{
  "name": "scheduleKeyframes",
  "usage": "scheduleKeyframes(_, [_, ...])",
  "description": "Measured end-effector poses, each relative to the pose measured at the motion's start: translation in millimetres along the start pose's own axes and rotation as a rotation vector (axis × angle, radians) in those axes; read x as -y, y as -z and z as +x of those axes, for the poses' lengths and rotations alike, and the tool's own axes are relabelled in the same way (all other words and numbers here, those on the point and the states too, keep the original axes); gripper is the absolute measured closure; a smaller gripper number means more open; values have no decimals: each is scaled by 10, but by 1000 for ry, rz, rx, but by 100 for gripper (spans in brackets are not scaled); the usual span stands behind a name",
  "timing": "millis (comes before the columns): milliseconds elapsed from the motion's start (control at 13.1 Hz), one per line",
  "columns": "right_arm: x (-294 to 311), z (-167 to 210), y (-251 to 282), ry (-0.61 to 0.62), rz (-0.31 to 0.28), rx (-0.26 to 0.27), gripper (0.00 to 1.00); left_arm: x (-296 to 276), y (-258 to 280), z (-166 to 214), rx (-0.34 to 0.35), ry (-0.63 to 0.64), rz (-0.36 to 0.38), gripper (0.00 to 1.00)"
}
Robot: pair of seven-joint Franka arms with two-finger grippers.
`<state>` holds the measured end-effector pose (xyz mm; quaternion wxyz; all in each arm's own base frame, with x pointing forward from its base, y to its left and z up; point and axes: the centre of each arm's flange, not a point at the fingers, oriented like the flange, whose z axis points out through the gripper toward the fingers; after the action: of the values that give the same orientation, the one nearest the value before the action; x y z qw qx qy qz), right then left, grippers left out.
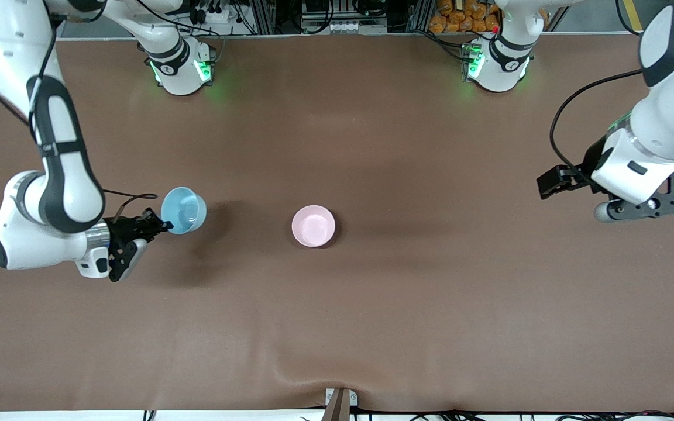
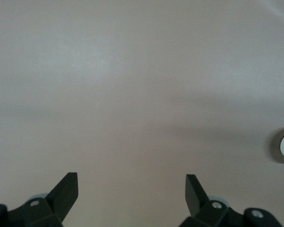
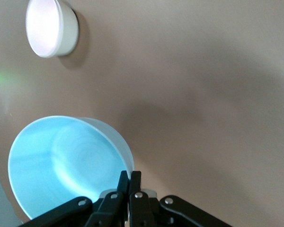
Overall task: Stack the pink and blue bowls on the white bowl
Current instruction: 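Lift the blue bowl with the right gripper while the left gripper withdraws, then carry the blue bowl with the right gripper onto the pink bowl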
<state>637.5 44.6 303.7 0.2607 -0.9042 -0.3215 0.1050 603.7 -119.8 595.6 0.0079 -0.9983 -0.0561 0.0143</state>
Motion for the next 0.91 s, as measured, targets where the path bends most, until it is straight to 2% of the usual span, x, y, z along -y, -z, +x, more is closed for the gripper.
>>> scheduleKeyframes(152, [404,284,23,-86,-50,-21,98,135,57,0,-4,-17,2,0])
scheduleKeyframes(380, [807,727,-301,-227,-130,-76,98,221,74,-1,2,-24,2,0])
scheduleKeyframes(609, [1212,1035,-646,-325,-158,-90,98,204,61,-8,6,-28,3,0])
scheduleKeyframes(913, [1832,1385,-1184,-536,-186,-128,98,223,60,-5,7,-61,3,0])
